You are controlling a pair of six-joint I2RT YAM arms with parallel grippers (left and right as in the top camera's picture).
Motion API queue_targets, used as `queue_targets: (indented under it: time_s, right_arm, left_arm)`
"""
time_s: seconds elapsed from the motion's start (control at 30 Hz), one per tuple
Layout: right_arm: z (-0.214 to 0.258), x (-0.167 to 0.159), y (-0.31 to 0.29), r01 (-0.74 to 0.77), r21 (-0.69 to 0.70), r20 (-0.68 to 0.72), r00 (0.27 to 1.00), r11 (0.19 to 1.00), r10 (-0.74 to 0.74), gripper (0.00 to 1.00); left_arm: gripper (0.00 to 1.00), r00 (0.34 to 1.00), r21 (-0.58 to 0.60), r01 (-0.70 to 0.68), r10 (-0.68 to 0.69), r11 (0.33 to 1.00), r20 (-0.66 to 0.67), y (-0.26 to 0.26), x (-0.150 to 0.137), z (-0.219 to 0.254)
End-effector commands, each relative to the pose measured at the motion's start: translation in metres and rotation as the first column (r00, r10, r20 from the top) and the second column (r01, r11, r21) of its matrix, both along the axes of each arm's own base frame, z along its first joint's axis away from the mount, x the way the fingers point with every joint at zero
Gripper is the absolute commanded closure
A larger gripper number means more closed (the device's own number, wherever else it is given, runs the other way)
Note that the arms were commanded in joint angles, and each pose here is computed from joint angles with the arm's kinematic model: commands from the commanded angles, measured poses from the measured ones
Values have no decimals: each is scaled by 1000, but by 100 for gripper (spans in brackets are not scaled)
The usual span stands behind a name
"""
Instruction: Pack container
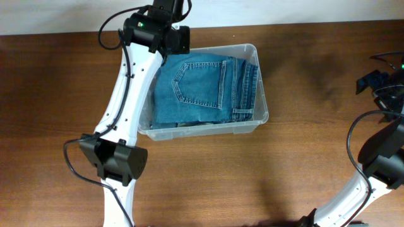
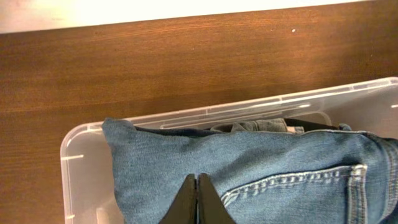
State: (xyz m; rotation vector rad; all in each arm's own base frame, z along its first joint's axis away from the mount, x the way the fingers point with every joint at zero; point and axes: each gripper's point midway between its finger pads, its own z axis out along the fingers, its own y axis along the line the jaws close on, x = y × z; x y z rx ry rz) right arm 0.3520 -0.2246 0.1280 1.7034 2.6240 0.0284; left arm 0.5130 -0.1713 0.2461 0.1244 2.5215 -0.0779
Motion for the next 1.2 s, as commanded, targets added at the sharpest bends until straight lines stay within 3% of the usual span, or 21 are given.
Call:
queue_targets:
  time_s: [0.0,0.23,0.47,0.87,1.17]
  right_arm:
    - [7,-3,-2,10,-21,5,1000,1000,-10,2]
    - [7,-3,-2,10,-21,5,1000,1000,-10,2]
    - [7,-3,-2,10,-21,5,1000,1000,-10,2]
    - [7,-3,-2,10,-21,5,1000,1000,-10,2]
    - [7,-3,-2,10,-21,5,1000,1000,-10,2]
  left_arm:
    - [99,998,58,14,-10,998,-66,-1,10,-42]
    - [99,985,107,19,-1,994,-172,1,12,-96]
    - [99,933,168,23,39,985,-358,14,-17,-141]
    - [99,873,125,2,59,992,-483,10,-44,-157]
    - [99,910,132,-11,65,991,-409,9,-24,-155]
